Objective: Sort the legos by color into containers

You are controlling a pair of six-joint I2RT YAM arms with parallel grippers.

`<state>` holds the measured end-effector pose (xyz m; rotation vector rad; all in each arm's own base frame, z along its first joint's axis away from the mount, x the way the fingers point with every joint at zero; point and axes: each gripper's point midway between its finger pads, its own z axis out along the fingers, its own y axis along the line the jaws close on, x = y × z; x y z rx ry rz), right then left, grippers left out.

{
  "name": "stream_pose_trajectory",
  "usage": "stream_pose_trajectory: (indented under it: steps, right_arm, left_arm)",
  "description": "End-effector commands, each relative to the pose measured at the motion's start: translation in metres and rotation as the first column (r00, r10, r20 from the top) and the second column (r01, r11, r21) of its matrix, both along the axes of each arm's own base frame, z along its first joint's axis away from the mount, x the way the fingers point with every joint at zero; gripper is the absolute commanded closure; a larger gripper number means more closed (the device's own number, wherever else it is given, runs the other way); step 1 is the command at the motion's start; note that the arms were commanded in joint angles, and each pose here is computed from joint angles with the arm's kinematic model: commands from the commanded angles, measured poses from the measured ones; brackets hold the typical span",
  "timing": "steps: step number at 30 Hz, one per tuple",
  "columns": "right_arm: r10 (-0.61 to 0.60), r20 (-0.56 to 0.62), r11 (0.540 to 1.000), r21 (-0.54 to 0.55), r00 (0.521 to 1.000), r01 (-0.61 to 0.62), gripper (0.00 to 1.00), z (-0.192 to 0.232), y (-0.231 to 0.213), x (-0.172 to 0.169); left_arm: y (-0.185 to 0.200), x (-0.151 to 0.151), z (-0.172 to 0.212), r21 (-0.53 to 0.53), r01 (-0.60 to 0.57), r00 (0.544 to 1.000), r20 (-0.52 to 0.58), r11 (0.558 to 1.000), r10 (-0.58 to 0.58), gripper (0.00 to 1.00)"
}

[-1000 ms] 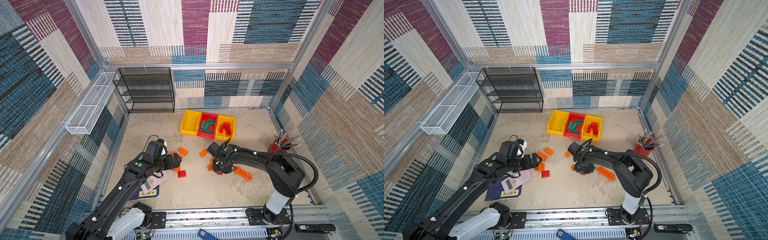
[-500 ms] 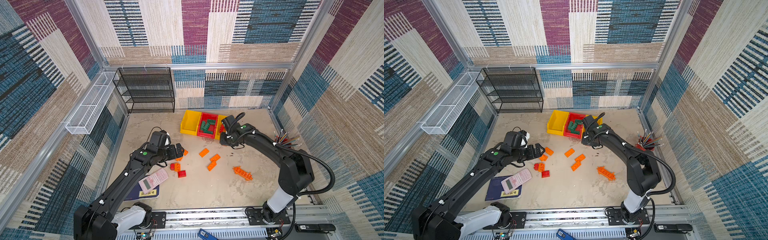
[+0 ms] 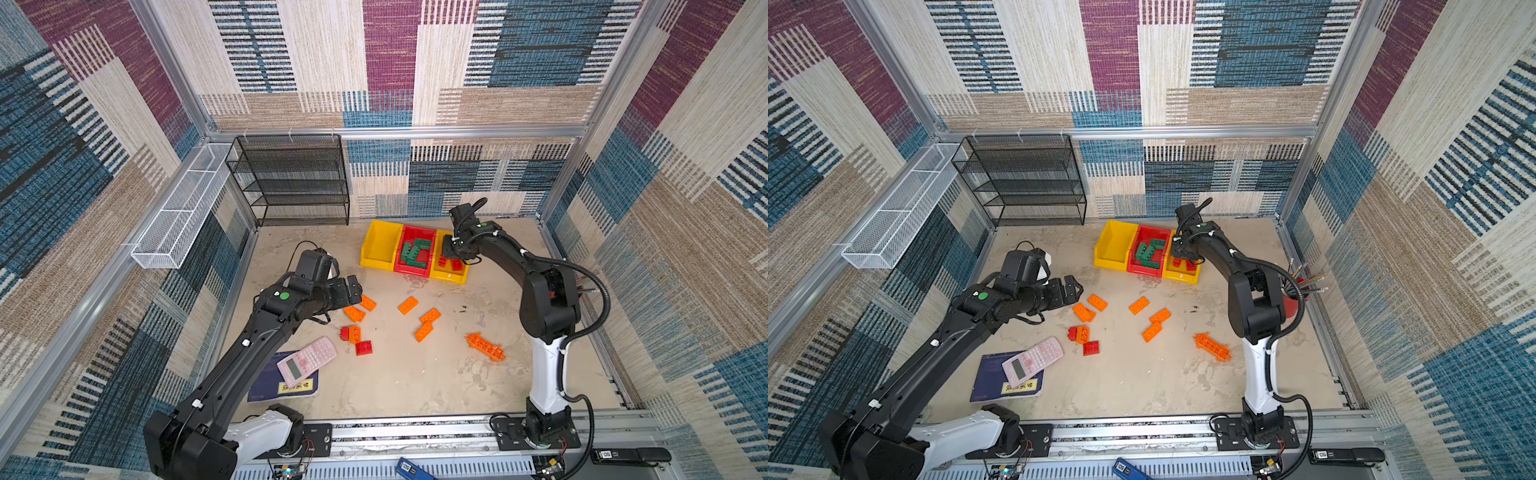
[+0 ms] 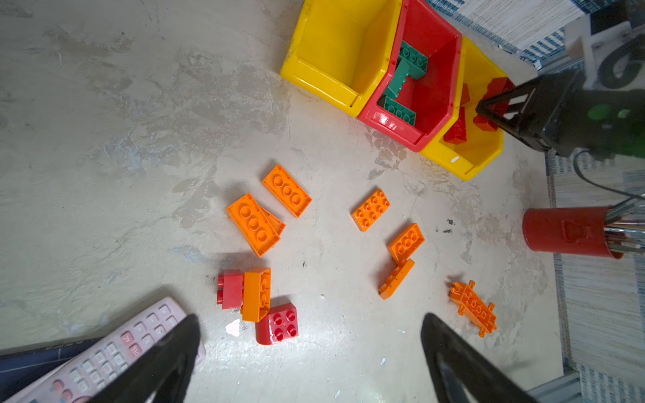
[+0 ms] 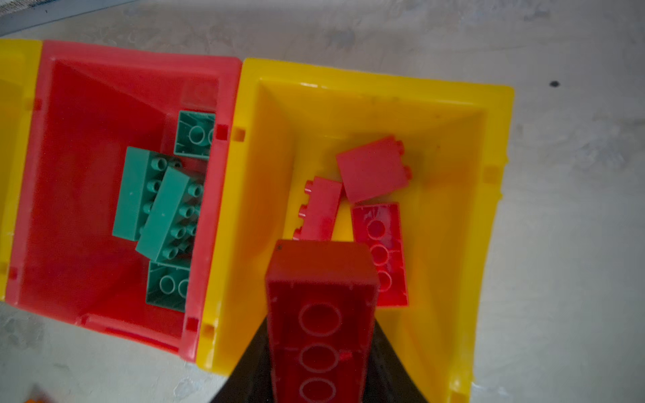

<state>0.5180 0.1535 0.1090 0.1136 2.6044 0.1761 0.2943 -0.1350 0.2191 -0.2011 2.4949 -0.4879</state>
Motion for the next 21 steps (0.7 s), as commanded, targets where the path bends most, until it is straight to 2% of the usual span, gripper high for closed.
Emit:
stream_pose_trajectory:
  steps: [1,4,8,10,15,19,20,21]
  right_arm:
    - [0.029,0.015,0.999,-0.031,0.999,-0.028,0.6,-0.004,0.001,0.015]
    - [0.034,-0.005,0.998,-0.055,0.999,-0.034,0.55,-0.011,0.001,0.026]
    - [0.027,-0.009,0.996,-0.088,1.0,-0.027,0.42,-0.011,-0.003,0.03]
    - [0.028,-0.005,0.995,-0.091,1.0,-0.028,0.4,-0.006,-0.004,0.028]
    - [0.04,0.029,0.997,-0.062,0.999,-0.039,0.23,0.02,-0.005,0.012]
    - [0.08,0.086,0.996,0.022,0.993,-0.082,0.09,0.053,0.002,-0.013]
    - [0.088,0.089,0.995,0.039,0.992,-0.092,0.01,0.058,0.004,-0.02]
    - [0.098,0.082,0.993,0.055,0.992,-0.102,0.0,0.06,0.005,-0.029]
  left_arm:
    - [0.009,-0.001,0.0,0.053,-0.013,1.0,0.001,0.999,0.013,0.01]
    - [0.012,-0.001,-0.004,0.066,-0.014,1.0,-0.012,0.998,0.015,0.01]
    - [0.014,-0.001,-0.009,0.071,-0.025,0.999,-0.026,0.997,0.027,0.01]
    - [0.014,-0.002,-0.01,0.065,-0.029,0.999,-0.029,0.997,0.031,0.01]
    - [0.015,-0.01,-0.022,0.048,-0.049,0.997,-0.065,0.998,0.052,0.01]
    - [0.017,-0.024,-0.04,0.023,-0.076,0.99,-0.114,0.997,0.078,0.01]
    - [0.016,-0.028,-0.045,0.011,-0.084,0.988,-0.128,0.996,0.085,0.01]
    - [0.016,-0.032,-0.049,-0.009,-0.094,0.986,-0.141,0.996,0.092,0.01]
